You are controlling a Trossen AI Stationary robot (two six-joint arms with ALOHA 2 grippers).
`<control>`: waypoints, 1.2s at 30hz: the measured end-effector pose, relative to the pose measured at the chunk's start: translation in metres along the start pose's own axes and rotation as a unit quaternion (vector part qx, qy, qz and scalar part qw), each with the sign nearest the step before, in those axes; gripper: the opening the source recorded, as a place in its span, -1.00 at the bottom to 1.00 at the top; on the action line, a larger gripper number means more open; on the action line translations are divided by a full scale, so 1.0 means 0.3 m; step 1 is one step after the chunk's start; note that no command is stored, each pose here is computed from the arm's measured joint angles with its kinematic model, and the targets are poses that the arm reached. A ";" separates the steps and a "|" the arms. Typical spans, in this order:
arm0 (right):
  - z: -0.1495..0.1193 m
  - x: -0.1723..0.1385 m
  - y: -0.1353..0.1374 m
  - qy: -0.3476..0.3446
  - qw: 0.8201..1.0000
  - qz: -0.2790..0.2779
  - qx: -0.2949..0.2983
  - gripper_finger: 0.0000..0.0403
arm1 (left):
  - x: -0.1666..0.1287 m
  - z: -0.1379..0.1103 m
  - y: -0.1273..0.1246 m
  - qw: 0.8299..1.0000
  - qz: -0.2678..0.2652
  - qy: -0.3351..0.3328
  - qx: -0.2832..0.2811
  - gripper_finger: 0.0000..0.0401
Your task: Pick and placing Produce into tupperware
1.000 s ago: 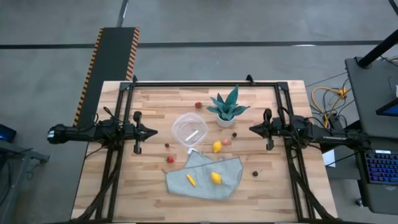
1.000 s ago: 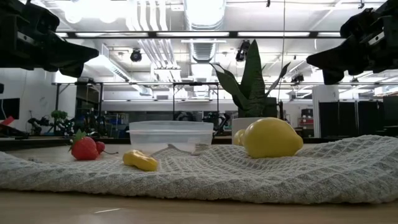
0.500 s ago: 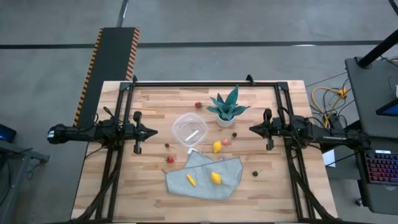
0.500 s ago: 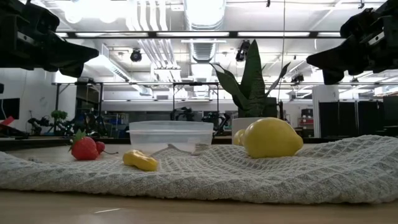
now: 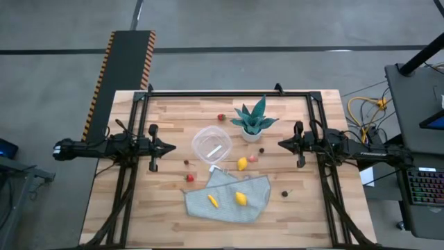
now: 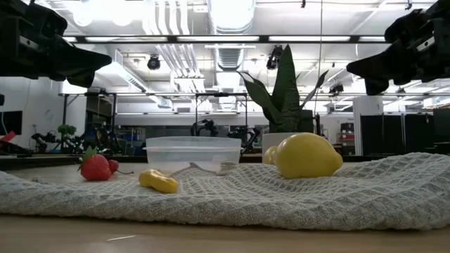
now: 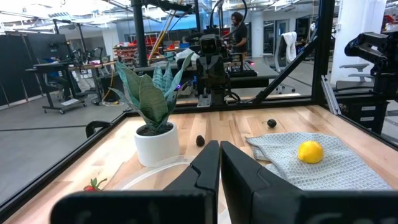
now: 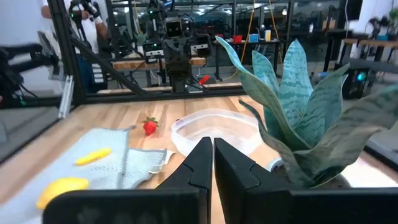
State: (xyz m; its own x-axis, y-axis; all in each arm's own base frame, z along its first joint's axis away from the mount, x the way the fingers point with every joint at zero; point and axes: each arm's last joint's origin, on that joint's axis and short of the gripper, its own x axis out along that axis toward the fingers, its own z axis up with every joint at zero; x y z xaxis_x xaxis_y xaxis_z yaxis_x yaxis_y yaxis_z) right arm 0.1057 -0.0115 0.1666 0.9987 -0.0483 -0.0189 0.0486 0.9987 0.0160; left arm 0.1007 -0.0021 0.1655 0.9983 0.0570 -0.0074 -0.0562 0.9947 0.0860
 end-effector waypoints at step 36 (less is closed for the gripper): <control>0.008 0.000 0.000 -0.012 0.999 -0.001 0.031 -0.96 | 0.000 0.001 0.000 1.000 0.001 -0.001 0.000 -1.00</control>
State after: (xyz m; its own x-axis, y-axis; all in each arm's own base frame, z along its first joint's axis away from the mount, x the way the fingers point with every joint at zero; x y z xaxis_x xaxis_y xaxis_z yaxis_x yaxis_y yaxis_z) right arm 0.1057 -0.0116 0.1689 0.9986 -0.0521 0.0049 0.0516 0.9957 0.0773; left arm 0.1007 -0.0021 0.1658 0.9983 0.0580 -0.0047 -0.0573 0.9947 0.0857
